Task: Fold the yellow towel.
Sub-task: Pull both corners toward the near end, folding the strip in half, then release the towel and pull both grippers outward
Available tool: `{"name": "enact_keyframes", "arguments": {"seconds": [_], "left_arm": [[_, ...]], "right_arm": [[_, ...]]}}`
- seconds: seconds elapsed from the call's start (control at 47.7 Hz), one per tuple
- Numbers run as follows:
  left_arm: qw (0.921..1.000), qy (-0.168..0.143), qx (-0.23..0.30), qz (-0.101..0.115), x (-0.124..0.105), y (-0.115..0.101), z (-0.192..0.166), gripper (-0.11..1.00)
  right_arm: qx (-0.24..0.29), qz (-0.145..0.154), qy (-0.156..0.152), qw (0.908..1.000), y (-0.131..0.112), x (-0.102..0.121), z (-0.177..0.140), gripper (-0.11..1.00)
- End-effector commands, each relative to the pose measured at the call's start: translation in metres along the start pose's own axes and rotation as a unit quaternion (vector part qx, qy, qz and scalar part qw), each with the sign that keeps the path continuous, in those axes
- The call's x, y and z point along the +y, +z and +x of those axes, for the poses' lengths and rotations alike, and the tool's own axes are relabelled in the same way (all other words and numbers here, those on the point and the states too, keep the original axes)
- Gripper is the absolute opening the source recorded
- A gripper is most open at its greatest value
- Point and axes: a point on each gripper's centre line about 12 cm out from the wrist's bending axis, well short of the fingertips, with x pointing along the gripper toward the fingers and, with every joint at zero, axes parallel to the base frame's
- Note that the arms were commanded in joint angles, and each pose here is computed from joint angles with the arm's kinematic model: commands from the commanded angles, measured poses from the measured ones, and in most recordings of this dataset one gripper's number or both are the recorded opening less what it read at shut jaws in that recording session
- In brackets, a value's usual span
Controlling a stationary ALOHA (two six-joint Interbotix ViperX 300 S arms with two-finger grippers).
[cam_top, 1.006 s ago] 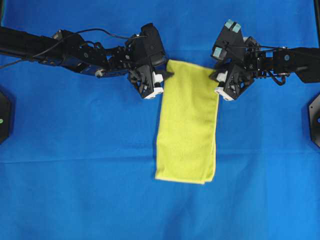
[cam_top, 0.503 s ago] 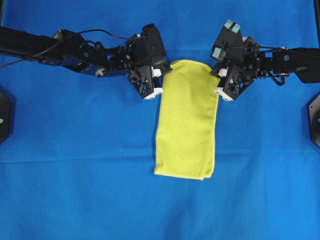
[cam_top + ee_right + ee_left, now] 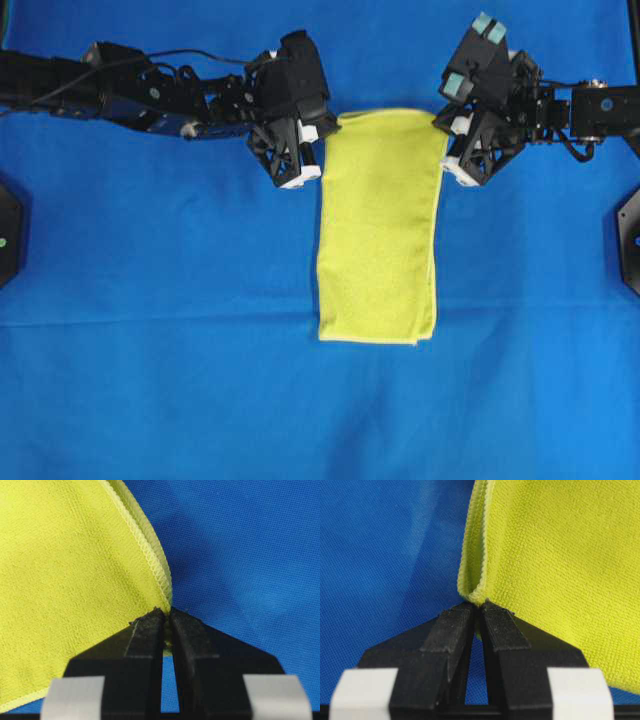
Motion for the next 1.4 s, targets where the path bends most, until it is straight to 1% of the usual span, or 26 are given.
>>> {"name": "enact_keyframes", "arguments": {"seconds": [0.0, 0.147, 0.272, 0.398, 0.545, 0.691, 0.838, 0.943, 1.048, 1.194, 1.299, 1.383], "left_arm": [[0.9998, 0.001, -0.019, 0.001, 0.001, 0.016, -0.014, 0.04], [0.9996, -0.014, -0.020, 0.012, -0.015, 0.022, -0.030, 0.04], [0.9987, -0.037, -0.018, 0.029, -0.040, 0.020, -0.043, 0.04], [0.9961, -0.072, -0.005, 0.052, -0.077, 0.008, -0.050, 0.04], [0.9906, -0.113, 0.007, 0.077, -0.122, -0.002, -0.057, 0.04], [0.9854, -0.144, 0.014, 0.091, -0.156, -0.010, -0.062, 0.04], [0.9797, -0.167, 0.030, 0.107, -0.183, -0.026, -0.062, 0.04], [0.9773, -0.175, 0.041, 0.113, -0.195, -0.036, -0.058, 0.04], [0.9760, -0.177, 0.051, 0.117, -0.199, -0.043, -0.054, 0.04], [0.9759, -0.177, 0.049, 0.118, -0.200, -0.042, -0.054, 0.04], [0.9759, -0.177, 0.047, 0.118, -0.200, -0.042, -0.053, 0.04], [0.9763, -0.177, 0.042, 0.116, -0.200, -0.039, -0.053, 0.04]], "right_arm": [[-0.011, 0.005, 0.000, 0.9999, 0.007, 0.001, -0.007, 0.05], [-0.017, 0.010, 0.011, 0.9997, 0.008, 0.014, -0.020, 0.05], [-0.003, 0.008, 0.022, 0.9997, 0.000, 0.034, -0.031, 0.05], [0.023, 0.010, 0.031, 0.9992, -0.013, 0.056, -0.038, 0.05], [0.047, 0.013, 0.050, 0.9976, -0.029, 0.086, -0.044, 0.05], [0.065, 0.009, 0.064, 0.9958, -0.042, 0.111, -0.050, 0.05], [0.078, 0.007, 0.076, 0.9940, -0.052, 0.131, -0.051, 0.05], [0.087, 0.001, 0.078, 0.9931, -0.059, 0.142, -0.048, 0.05], [0.097, -0.001, 0.076, 0.9924, -0.062, 0.146, -0.040, 0.05], [0.091, -0.005, 0.093, 0.9915, -0.060, 0.156, -0.038, 0.05], [0.089, -0.004, 0.100, 0.9910, -0.060, 0.158, -0.038, 0.05], [0.089, -0.005, 0.100, 0.9909, -0.061, 0.158, -0.037, 0.05]]}}
